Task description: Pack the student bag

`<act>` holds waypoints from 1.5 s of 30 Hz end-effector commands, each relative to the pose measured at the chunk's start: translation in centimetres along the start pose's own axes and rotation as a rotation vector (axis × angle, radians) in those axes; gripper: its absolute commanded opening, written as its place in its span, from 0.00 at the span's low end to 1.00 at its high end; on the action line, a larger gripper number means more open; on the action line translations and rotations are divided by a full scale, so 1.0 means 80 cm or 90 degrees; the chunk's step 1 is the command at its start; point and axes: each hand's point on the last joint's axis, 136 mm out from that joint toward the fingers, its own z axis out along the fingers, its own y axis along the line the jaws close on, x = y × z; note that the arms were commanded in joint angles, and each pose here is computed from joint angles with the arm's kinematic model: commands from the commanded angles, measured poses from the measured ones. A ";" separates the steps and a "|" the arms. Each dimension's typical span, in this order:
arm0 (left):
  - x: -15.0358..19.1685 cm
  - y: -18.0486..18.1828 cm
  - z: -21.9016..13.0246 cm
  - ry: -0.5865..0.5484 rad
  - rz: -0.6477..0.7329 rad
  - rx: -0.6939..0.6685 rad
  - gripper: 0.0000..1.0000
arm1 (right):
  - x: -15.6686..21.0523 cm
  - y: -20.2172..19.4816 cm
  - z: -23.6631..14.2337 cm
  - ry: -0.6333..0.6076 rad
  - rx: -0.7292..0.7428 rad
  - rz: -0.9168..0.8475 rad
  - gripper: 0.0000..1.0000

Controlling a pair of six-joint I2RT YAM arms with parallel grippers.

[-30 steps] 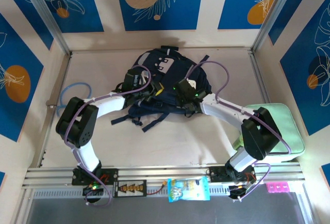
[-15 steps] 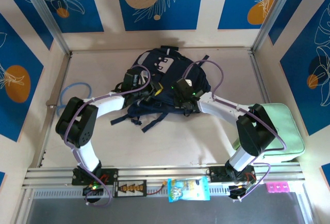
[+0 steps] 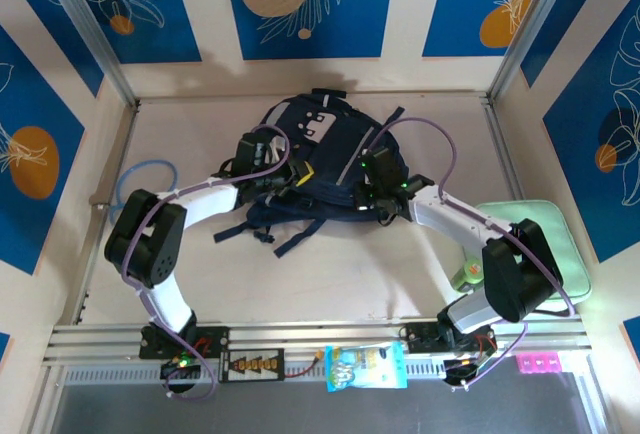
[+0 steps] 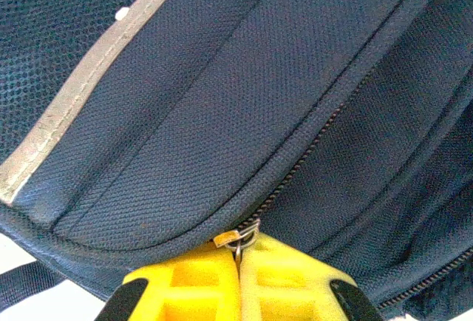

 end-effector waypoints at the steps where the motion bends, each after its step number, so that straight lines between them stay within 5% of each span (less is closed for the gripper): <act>1: -0.007 -0.001 -0.016 -0.002 0.025 0.002 0.00 | -0.011 -0.004 -0.005 0.001 0.009 -0.017 0.00; 10: -0.052 0.012 -0.023 -0.005 0.097 -0.078 0.02 | 0.022 0.095 -0.027 0.031 -0.153 -0.082 0.00; 19: -0.087 0.040 -0.086 -0.076 0.116 -0.163 0.46 | 0.038 0.199 -0.025 0.058 -0.317 -0.057 0.00; 23: -0.073 0.056 -0.131 -0.118 0.091 -0.175 0.71 | 0.025 0.236 -0.012 0.065 -0.354 -0.056 0.00; 27: -0.042 0.065 -0.163 -0.134 0.075 -0.181 0.81 | 0.010 0.261 -0.004 0.062 -0.373 -0.062 0.00; 33: -0.015 0.044 -0.168 -0.146 0.036 -0.063 0.84 | 0.002 0.286 -0.003 0.072 -0.410 -0.071 0.00; 42: -0.021 0.035 -0.139 -0.141 -0.033 0.002 0.52 | 0.008 0.290 -0.002 0.086 -0.415 -0.072 0.00; 45: -0.022 0.042 -0.125 -0.124 -0.052 0.001 0.49 | 0.008 0.287 -0.001 0.084 -0.407 -0.070 0.00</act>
